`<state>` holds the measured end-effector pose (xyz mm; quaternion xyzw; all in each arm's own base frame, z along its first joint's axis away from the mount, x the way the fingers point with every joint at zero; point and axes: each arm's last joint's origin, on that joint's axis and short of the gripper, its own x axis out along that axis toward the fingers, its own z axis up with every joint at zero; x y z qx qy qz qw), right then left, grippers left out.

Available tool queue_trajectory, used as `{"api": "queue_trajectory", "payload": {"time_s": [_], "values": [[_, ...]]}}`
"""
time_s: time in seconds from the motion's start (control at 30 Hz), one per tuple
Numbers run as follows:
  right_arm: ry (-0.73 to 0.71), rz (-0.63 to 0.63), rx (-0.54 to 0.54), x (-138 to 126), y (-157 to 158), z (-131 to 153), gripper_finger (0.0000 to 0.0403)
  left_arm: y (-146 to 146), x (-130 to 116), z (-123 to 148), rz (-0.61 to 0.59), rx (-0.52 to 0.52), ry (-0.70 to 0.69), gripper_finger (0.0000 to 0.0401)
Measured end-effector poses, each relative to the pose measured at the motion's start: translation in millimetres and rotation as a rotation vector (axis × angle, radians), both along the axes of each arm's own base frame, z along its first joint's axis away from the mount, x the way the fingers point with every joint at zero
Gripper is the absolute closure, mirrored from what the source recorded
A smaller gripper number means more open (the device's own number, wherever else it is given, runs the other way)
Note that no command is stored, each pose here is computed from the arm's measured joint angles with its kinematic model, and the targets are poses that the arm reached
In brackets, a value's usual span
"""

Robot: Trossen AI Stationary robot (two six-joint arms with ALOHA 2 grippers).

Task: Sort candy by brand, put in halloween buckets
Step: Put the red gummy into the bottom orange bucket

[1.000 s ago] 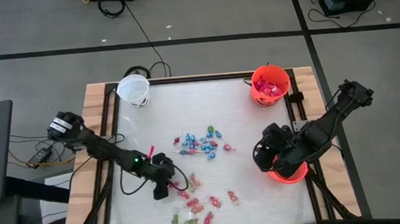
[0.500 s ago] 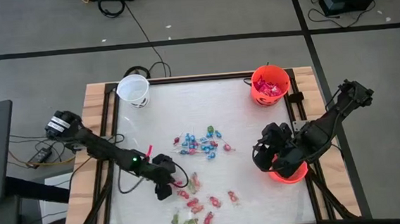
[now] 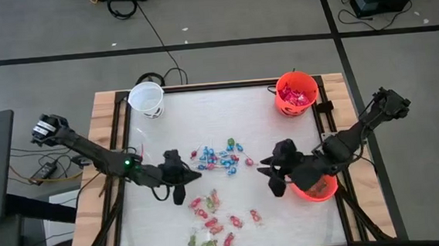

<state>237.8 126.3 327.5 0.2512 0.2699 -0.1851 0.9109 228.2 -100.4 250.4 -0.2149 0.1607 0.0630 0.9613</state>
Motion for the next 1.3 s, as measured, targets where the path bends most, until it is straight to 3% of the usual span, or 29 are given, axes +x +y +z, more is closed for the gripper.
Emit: {"api": "queue_trajectory", "payload": {"time_s": [0.27,0.47,0.6,0.77,1.03,1.3], "values": [[-0.261,0.045,0.225,38.1,-25.0,-10.2,0.0245,-2.9,6.8,29.4,-0.042,0.164,-0.061,0.04],[-0.346,0.068,0.247,62.8,-29.8,-23.0,0.0245,-2.3,3.1,47.9,-0.106,0.174,-0.101,0.04],[-0.255,0.09,0.287,77.9,-31.1,-46.3,0.0245,-3.7,-0.3,21.8,-0.206,0.203,0.127,0.0383],[-0.212,0.085,0.342,87.6,-28.9,-62.2,0.0245,-13.6,-2.4,-11.1,-0.297,0.232,0.377,0.0335],[-0.213,0.075,0.377,87.2,-25.1,-62.9,0.0245,-33.3,19.8,-71.3,-0.294,0.183,0.552,0.0255],[-0.212,0.076,0.382,83.7,-22.4,-60.3,0.0245,-38.8,36.1,-116.9,-0.26,0.108,0.669,0.025]]}}
